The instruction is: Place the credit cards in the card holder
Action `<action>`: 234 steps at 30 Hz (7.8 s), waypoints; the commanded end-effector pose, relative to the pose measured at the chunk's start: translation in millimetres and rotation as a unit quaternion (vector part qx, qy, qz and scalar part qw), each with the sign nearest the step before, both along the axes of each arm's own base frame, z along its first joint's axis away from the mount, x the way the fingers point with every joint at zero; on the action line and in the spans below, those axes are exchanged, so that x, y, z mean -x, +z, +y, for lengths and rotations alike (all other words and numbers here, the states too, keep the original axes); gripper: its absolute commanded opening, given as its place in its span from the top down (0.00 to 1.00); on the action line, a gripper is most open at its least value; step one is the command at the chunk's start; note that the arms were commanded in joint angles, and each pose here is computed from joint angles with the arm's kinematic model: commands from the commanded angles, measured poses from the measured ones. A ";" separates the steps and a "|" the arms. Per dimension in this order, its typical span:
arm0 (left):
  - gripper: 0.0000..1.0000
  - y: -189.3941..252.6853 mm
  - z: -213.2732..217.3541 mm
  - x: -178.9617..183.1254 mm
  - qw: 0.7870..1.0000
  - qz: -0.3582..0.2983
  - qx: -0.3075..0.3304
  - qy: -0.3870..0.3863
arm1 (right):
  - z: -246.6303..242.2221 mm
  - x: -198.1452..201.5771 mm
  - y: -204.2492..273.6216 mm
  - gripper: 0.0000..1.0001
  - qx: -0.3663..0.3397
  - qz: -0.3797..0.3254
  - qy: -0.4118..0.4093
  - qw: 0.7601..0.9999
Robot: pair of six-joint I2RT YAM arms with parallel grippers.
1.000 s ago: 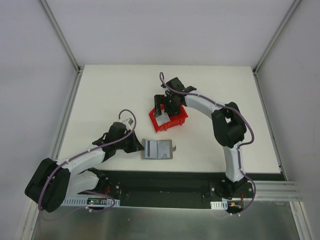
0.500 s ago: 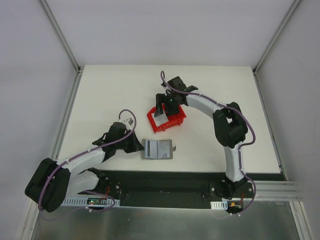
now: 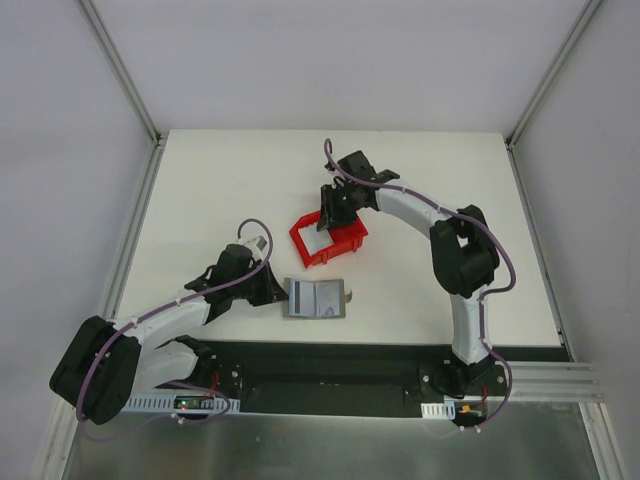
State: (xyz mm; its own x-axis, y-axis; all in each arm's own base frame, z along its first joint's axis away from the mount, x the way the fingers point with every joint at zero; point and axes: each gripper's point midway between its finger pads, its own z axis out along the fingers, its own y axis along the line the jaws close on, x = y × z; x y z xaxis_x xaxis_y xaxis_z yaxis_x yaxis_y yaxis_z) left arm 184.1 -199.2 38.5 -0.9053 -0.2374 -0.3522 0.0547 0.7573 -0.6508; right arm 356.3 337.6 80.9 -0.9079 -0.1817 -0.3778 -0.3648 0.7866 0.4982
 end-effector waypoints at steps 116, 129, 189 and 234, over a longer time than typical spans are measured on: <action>1.00 9.8 -3.0 10.2 0.999 -0.019 0.024 -0.027 | 71.7 160.7 41.0 0.99 -0.060 -0.126 -0.051 0.989; 1.00 9.1 -3.0 10.3 0.999 -0.016 0.023 -0.027 | 73.5 158.5 45.3 1.00 -0.064 -0.131 -0.055 0.988; 1.00 3.7 2.1 11.3 0.999 -0.020 0.012 -0.022 | 23.1 153.0 40.1 1.00 0.026 -0.168 -0.092 0.981; 1.00 -26.8 14.2 18.7 1.000 0.010 -0.016 0.004 | 6.3 176.8 -20.7 1.00 -0.167 0.048 -0.166 0.971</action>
State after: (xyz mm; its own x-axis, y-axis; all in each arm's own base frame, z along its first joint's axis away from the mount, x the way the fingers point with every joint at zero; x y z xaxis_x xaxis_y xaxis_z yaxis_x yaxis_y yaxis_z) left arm 166.5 -190.4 19.8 -0.9112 -0.2332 -0.3395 0.0477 0.7590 -0.6493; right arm 172.8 342.0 50.9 -0.9385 0.2149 -0.2701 -0.0567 0.6758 0.7349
